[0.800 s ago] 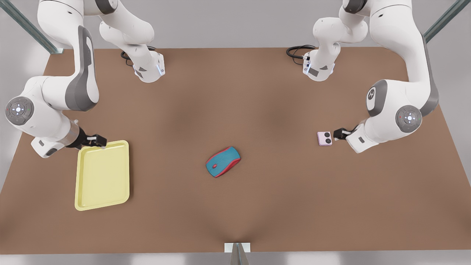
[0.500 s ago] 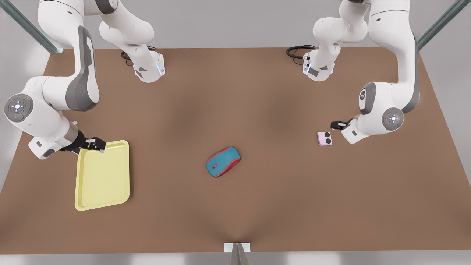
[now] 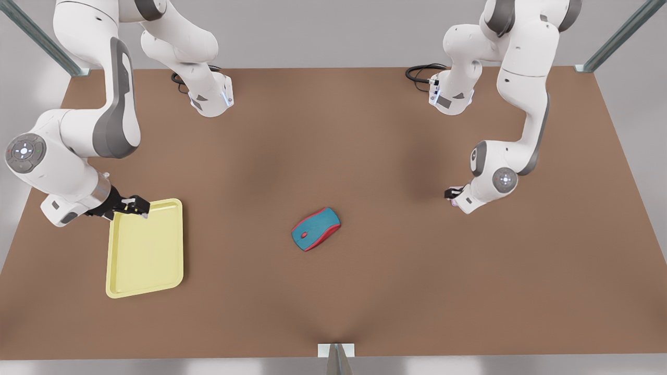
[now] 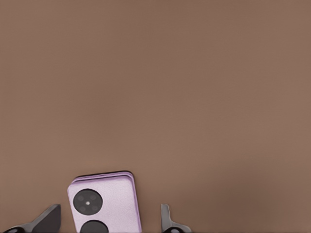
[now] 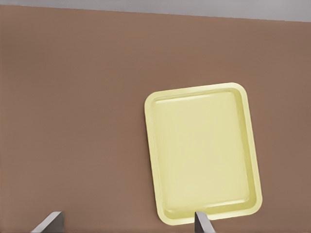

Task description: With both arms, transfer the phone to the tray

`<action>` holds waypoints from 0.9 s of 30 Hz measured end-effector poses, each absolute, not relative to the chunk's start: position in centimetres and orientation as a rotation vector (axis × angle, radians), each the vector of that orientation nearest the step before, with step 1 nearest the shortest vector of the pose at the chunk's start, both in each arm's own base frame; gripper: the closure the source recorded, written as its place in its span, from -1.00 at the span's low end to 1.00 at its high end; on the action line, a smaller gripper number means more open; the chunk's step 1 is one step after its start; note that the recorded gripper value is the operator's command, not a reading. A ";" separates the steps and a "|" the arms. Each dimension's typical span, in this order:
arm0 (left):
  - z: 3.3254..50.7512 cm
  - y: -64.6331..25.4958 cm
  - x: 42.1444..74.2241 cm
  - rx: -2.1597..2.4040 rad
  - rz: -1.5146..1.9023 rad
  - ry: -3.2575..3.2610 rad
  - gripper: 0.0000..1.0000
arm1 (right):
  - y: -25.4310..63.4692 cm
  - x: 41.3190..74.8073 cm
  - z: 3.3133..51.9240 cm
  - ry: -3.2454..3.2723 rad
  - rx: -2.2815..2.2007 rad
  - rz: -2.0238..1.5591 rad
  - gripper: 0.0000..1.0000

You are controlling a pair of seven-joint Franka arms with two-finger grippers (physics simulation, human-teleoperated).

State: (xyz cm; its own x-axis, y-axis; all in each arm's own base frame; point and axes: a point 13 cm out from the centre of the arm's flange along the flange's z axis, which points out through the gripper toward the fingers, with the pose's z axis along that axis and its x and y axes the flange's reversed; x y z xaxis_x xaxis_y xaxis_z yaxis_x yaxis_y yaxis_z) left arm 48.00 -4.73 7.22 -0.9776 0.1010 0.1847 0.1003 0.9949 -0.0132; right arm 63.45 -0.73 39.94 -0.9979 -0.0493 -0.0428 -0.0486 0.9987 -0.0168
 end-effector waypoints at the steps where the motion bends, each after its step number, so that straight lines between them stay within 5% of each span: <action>1: 6.8 -4.6 48.0 -0.147 0.002 -2.959 -1.00 | -0.7 63.5 39.9 3.098 -0.078 -0.024 -1.00; 24: 2.9 -3.0 48.4 -0.105 -0.061 -3.000 -1.00 | -0.7 63.5 39.8 3.098 -0.084 -0.020 -1.00; 25: 2.9 -3.0 48.4 -0.103 -0.061 -3.001 -0.98 | -0.7 63.5 39.7 3.099 -0.084 -0.020 -1.00; 27: 3.1 -3.0 48.5 -0.098 -0.061 -3.005 -0.57 | -0.7 63.5 39.7 3.099 -0.084 -0.020 -1.00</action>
